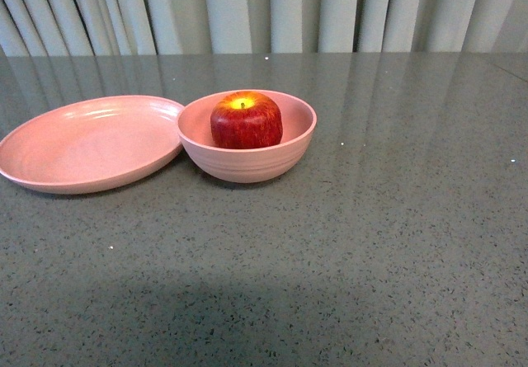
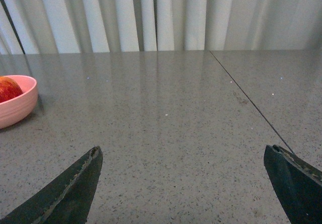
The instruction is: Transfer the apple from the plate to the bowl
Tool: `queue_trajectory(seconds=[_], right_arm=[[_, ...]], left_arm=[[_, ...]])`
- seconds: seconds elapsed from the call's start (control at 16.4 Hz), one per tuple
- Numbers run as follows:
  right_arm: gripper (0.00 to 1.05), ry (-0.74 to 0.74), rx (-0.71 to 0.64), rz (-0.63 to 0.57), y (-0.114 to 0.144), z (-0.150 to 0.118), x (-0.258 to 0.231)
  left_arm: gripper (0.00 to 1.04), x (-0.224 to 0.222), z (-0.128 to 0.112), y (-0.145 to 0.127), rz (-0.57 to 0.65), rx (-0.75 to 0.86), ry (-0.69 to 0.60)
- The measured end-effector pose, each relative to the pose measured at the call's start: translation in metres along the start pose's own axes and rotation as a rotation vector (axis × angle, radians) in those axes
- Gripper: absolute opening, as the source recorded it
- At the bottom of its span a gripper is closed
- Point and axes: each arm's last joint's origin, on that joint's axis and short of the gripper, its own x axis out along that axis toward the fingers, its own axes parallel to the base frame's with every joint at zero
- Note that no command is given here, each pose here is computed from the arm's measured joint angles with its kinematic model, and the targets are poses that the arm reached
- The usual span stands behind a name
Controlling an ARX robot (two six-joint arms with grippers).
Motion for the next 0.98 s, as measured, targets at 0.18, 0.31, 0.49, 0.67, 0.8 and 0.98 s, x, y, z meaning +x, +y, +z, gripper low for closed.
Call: queue_trajectory(seconds=[0.18, 0.31, 0.49, 0.67, 0.8, 0.98], right_arm=[[0.98, 0.001, 0.000, 0.000, 0.0000, -0.0001, 0.0000], [0.98, 0.001, 0.000, 0.000, 0.0000, -0.0001, 0.0000], [0.98, 0.000, 0.000, 0.000, 0.0000, 0.0000, 0.0000], [0.98, 0.000, 0.000, 0.000, 0.0000, 0.0000, 0.0000], [0.98, 0.000, 0.000, 0.000, 0.0000, 0.0000, 0.0000], [0.98, 0.000, 0.000, 0.000, 0.0000, 0.0000, 0.0000]], left_arm=[[0.01, -0.0109, -0.0007, -0.0001, -0.002, 0.001, -0.009], [0.01, -0.0109, -0.0037, 0.0001, 0.001, 0.001, 0.018], [0.01, -0.0108, -0.0032, 0.0000, 0.000, 0.001, 0.013], [0.01, -0.0108, -0.0032, 0.0000, 0.000, 0.001, 0.013], [0.15, -0.0108, -0.0032, 0.0000, 0.000, 0.000, 0.013], [0.48, -0.0108, -0.0032, 0.0000, 0.000, 0.001, 0.013]])
